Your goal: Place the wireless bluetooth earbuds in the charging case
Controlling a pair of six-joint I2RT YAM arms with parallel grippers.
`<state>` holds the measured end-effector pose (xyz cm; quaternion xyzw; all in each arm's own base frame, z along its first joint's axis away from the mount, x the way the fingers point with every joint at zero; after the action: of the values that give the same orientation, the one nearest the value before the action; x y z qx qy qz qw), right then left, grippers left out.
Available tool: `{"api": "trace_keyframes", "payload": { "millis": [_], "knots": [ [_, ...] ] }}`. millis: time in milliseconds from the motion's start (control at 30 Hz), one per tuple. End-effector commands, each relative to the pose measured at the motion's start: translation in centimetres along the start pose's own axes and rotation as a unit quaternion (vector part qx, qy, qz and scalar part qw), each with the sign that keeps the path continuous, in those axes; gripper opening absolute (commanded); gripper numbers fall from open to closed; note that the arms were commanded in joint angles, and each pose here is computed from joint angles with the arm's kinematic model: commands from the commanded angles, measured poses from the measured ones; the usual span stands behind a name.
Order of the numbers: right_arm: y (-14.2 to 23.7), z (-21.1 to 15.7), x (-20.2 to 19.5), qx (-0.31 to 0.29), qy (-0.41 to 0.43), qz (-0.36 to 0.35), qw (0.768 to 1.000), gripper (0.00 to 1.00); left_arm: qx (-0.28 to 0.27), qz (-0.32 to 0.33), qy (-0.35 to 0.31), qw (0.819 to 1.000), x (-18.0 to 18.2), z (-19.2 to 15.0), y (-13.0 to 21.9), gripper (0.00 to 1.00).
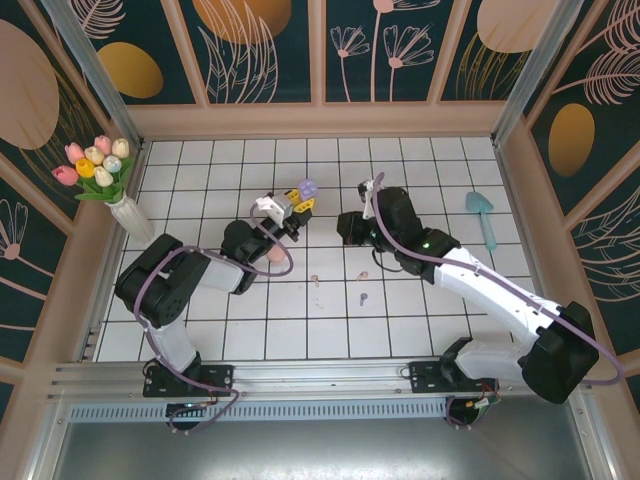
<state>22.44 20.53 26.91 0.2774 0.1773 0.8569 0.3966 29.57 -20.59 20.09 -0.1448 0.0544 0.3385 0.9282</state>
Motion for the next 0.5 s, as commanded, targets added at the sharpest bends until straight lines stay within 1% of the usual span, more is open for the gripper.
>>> {"api": "trace_keyframes", "payload": {
  "millis": [0, 133, 167, 267, 467],
  "knots": [
    [-0.5, -1.5, -0.7, -0.004, -0.029, 0.001, 1.0, 0.11, -0.053, 0.021, -0.023, 0.998, -0.2, 2.3, 0.6, 0.0],
    [-1.8, -4.1, -1.8, 0.019, -0.048, -0.007, 0.999, 0.11, -0.055, 0.031, -0.016, 0.998, -0.1, 2.2, 1.2, 0.0],
    [-2.2, -4.7, -2.0, 0.026, -0.051, -0.009, 0.998, 0.11, -0.069, 0.028, -0.017, 0.997, -0.4, 3.1, 1.4, 0.0],
    [-3.1, -6.3, -2.7, 0.043, -0.059, -0.018, 0.997, 0.11, -0.074, 0.027, -0.011, 0.997, -0.6, 3.4, 1.6, 0.0],
    [-4.7, -8.0, -3.4, 0.063, -0.068, -0.024, 0.995, 0.1, -0.08, 0.02, -0.002, 0.997, -0.8, 3.9, 1.7, 0.0]
  ]
}}
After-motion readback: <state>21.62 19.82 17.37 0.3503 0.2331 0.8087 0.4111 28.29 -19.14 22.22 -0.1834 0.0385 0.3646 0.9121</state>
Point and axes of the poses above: each hand's point on the last joint's axis, 136 mm out from that joint toward the fingers, its own y axis back along the fingers, its own x axis along the line the jaws close on, z = x × y, the point moved 10 cm from there along y, back along the fingers, and after that the axes turned 15 degrees about y, right-handed, at the moved point
